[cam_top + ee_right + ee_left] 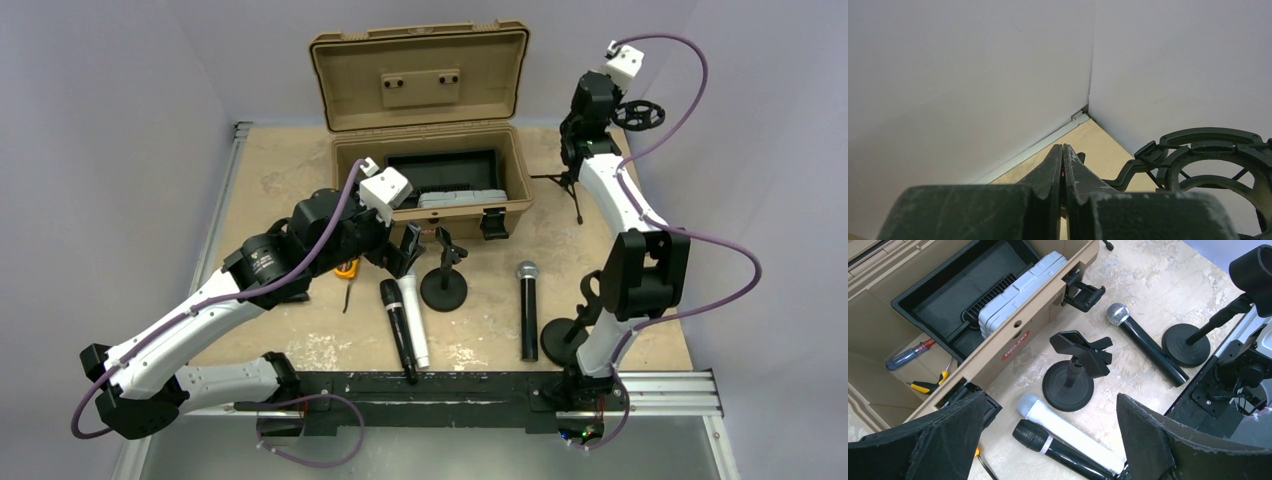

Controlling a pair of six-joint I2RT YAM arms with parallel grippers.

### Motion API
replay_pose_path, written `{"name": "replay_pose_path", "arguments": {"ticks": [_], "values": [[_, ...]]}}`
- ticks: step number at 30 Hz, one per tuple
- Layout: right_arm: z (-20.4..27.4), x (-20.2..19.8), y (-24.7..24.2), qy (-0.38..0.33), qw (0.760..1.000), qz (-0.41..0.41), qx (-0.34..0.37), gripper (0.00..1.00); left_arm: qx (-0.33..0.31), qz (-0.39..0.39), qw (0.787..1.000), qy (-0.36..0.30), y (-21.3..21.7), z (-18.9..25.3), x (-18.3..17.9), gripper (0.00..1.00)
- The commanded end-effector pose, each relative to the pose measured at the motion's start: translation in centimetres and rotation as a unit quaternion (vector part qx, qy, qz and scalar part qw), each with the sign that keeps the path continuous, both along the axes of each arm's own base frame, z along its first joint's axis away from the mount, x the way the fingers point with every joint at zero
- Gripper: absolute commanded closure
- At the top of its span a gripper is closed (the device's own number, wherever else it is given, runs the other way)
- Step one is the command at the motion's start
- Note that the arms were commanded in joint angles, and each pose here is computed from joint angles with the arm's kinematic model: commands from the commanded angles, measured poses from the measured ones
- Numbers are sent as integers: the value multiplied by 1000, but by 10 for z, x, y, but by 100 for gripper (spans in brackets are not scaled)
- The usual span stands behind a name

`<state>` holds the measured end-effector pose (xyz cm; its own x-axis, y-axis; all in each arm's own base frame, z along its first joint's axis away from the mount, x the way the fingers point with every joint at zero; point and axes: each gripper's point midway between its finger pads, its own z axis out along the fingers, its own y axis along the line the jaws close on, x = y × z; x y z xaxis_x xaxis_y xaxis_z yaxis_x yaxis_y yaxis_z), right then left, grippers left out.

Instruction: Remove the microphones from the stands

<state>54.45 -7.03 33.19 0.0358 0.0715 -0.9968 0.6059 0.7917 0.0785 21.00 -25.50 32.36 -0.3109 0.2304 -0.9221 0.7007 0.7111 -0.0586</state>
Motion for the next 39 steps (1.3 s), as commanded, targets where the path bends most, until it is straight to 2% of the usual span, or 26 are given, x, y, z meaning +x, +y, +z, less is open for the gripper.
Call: {"name": "replay_pose_path", "arguments": {"ticks": [1,8,13,16,19,26,31,36,39], "values": [[-74,-7,10,88,995,28,31,100,-24,2,1000,-12,-2,20,1,2],[-104,-23,17,111,991,50,48,100,-27,-2,1000,-10,-2,21,-1,2],[-133,-17,18,142,988,52,43,100,-27,0,1000,-11,-1,21,-1,2],[-133,-13,15,148,987,45,37,100,-25,4,1000,-13,0,21,1,2],[-100,-9,14,126,991,48,22,100,-24,4,1000,-14,0,20,1,2],[13,-19,28,41,993,108,3,82,-24,3,1000,-11,-2,19,1,2],[89,-56,61,-39,978,206,2,63,-26,8,999,-17,1,21,2,2],[128,-105,84,-80,957,278,-5,61,-53,7,998,-38,8,34,-3,1],[148,-141,96,-112,941,318,-2,52,-64,12,996,-58,15,41,-5,1]]}}
